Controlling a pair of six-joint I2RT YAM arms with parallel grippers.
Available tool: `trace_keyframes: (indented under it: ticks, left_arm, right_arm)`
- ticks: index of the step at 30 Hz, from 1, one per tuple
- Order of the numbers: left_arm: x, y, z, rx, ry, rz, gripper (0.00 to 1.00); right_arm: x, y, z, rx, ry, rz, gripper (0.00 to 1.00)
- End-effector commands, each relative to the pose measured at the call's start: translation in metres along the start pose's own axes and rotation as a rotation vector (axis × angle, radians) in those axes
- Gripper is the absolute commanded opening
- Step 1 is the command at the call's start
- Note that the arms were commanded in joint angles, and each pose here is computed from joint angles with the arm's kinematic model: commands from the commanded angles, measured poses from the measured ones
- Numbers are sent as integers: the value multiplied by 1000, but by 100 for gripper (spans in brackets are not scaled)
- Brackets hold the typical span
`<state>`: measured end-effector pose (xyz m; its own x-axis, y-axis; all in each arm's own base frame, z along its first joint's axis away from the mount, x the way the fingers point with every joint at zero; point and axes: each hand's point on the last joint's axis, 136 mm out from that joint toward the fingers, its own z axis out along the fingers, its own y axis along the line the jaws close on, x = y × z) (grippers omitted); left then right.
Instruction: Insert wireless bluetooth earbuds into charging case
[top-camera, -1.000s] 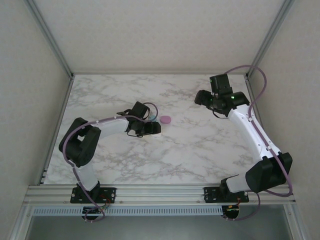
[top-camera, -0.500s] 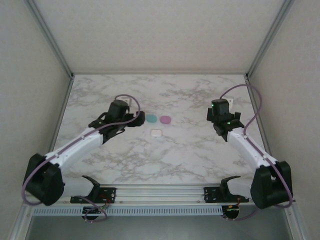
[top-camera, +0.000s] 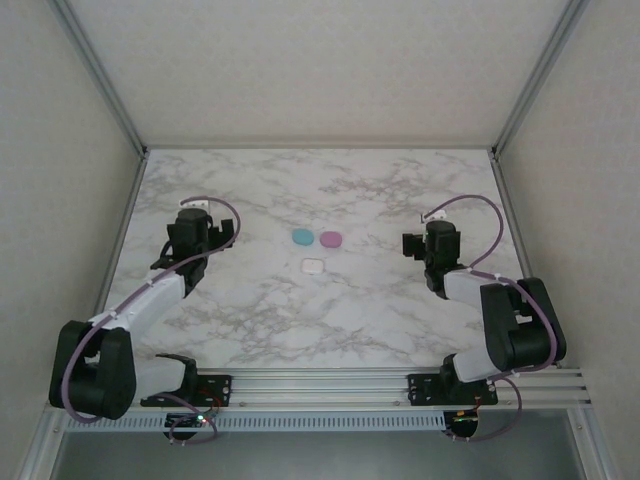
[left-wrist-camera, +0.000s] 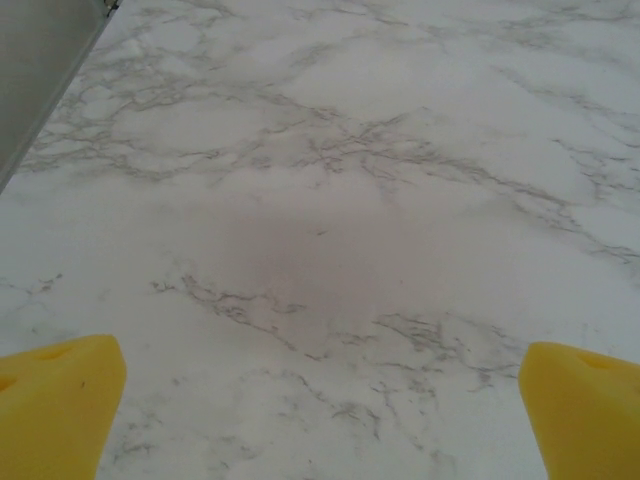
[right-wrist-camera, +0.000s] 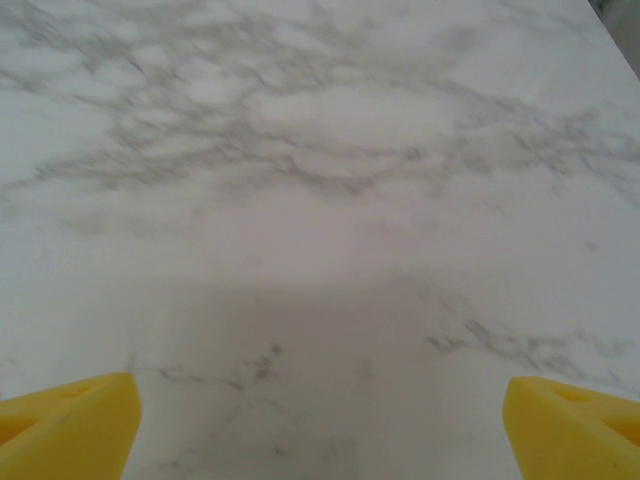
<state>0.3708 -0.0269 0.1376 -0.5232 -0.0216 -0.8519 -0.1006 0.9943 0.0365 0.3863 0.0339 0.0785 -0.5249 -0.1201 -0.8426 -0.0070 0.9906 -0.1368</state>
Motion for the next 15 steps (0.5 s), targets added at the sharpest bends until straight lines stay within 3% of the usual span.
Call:
trace_keyframes:
  ticks: [1, 5, 10, 15]
  left_arm:
    - [-2, 10, 7, -5, -87, -13, 100]
    - [8, 11, 18, 19, -134, 1, 100]
    - [12, 0, 28, 130, -171, 7, 100]
    - [20, -4, 40, 218, -157, -25, 100]
  right_arm:
    - [-30, 10, -9, -134, -176, 15, 95]
    - [-8, 6, -18, -138, -267, 44, 99]
    - [-5, -19, 5, -42, -145, 139, 99]
    - [-5, -21, 4, -29, -155, 141, 99]
